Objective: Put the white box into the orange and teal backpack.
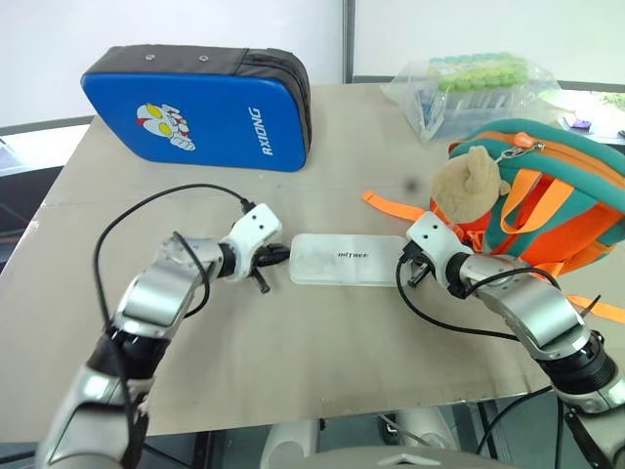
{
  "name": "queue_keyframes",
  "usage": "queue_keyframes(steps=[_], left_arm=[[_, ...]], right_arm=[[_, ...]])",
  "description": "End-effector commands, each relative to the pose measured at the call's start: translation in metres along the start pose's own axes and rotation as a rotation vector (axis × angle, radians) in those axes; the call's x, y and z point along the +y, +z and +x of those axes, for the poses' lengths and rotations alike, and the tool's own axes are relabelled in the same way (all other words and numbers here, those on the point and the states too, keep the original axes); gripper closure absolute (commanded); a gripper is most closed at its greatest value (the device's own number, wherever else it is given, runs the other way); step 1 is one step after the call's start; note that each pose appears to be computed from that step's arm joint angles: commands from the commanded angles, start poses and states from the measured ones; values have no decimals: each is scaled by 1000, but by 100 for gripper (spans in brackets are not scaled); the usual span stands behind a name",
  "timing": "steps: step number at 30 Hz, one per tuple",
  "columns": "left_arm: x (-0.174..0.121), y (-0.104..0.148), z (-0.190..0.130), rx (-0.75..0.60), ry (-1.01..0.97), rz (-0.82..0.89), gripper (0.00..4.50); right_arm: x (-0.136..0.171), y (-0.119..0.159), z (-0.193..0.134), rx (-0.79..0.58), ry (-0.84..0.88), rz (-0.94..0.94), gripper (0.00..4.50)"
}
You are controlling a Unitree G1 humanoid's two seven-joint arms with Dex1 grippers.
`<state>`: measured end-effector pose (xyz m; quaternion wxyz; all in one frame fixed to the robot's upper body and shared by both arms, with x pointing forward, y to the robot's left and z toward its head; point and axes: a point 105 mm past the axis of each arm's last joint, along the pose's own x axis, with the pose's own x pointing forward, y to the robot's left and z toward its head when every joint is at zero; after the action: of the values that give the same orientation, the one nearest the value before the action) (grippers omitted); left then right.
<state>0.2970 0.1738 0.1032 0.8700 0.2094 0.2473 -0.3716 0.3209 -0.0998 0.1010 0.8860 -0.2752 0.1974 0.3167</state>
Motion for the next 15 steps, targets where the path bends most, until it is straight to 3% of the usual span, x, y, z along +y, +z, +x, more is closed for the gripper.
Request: queue_keyframes(steps=[1, 5, 8, 12, 15], left_arm=[[-27, 9, -11, -35, -48, -61, 412], [-25, -3, -30, -43, 8, -205, 412], [-6, -27, -53, -25, 61, -370, 352], [8, -37, -78, -69, 47, -572, 171], [-3, -40, -89, -58, -74, -731, 36]], right_arm=[[13, 23, 1, -102, 82, -80, 450], [12, 26, 8, -130, 102, -132, 450], [10, 26, 11, -135, 111, -145, 450], [6, 25, 11, -138, 112, -150, 450], [5, 24, 10, -140, 109, -150, 450]])
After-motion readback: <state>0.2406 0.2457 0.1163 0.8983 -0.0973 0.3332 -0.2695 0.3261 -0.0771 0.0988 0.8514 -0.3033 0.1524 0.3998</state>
